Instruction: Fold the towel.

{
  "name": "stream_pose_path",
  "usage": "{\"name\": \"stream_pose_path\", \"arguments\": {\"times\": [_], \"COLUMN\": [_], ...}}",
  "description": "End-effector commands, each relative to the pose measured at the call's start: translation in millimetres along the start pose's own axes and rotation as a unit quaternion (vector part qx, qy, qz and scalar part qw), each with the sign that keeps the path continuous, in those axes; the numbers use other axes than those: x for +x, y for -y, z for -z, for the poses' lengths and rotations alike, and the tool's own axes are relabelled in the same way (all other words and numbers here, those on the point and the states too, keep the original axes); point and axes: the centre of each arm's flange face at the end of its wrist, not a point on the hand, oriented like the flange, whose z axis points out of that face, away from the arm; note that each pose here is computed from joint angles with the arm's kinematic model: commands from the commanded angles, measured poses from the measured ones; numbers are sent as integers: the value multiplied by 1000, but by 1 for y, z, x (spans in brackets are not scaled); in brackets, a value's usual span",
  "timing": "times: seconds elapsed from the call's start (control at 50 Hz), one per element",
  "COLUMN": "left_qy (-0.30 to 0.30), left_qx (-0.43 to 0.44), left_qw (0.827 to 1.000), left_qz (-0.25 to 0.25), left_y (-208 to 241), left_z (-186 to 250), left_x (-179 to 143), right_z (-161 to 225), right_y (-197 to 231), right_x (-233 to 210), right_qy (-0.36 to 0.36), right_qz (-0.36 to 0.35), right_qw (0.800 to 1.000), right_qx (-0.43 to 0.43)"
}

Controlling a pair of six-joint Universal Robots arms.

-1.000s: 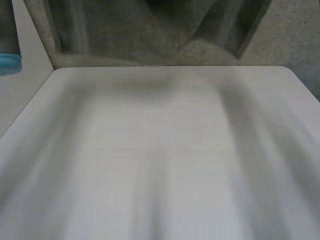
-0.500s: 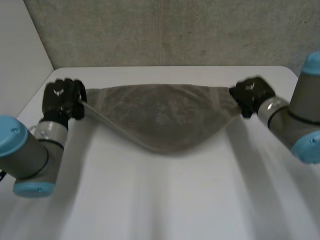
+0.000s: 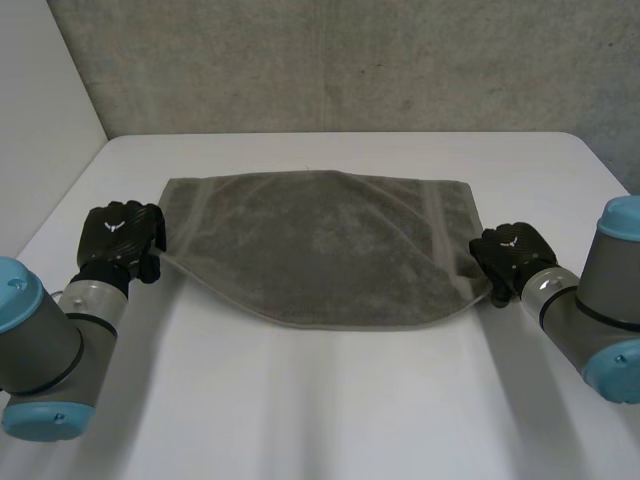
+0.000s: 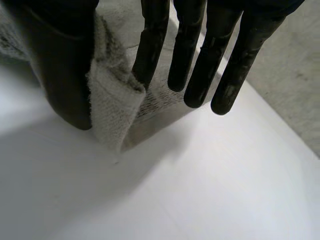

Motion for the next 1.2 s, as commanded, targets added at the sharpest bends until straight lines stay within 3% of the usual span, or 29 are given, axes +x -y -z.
{"name": "stream_pose_path", "arguments": {"times": [0.02, 0.34, 0.66, 0.88, 0.98, 1.06, 1.2], "left_qy": [0, 11, 23, 50, 44, 12, -19], "left_qx": [0, -1, 10, 49, 45, 27, -2], "left_qw": [1000, 1000, 1000, 998, 998, 1000, 1000], "left_qz": [0, 0, 1, -3, -5, -6, -10], "left_y": [0, -1, 6, 40, 56, 64, 61], "left_z": [0, -3, -4, 0, 19, 44, 76], "left_x": [0, -8, -16, -35, -35, -29, -24], "right_z": [6, 17, 32, 48, 62, 81, 106], "right_y": [3, 10, 20, 62, 62, 52, 27], "right_x": [0, -5, -17, 28, 55, 57, 65], "right_qy": [-17, -35, 22, -44, -53, -5, 39], "right_qz": [5, 28, 49, 48, 32, 17, 58], "right_qw": [999, 996, 990, 981, 988, 997, 997], "right_qx": [32, 81, 129, 181, 139, 75, -36]}}
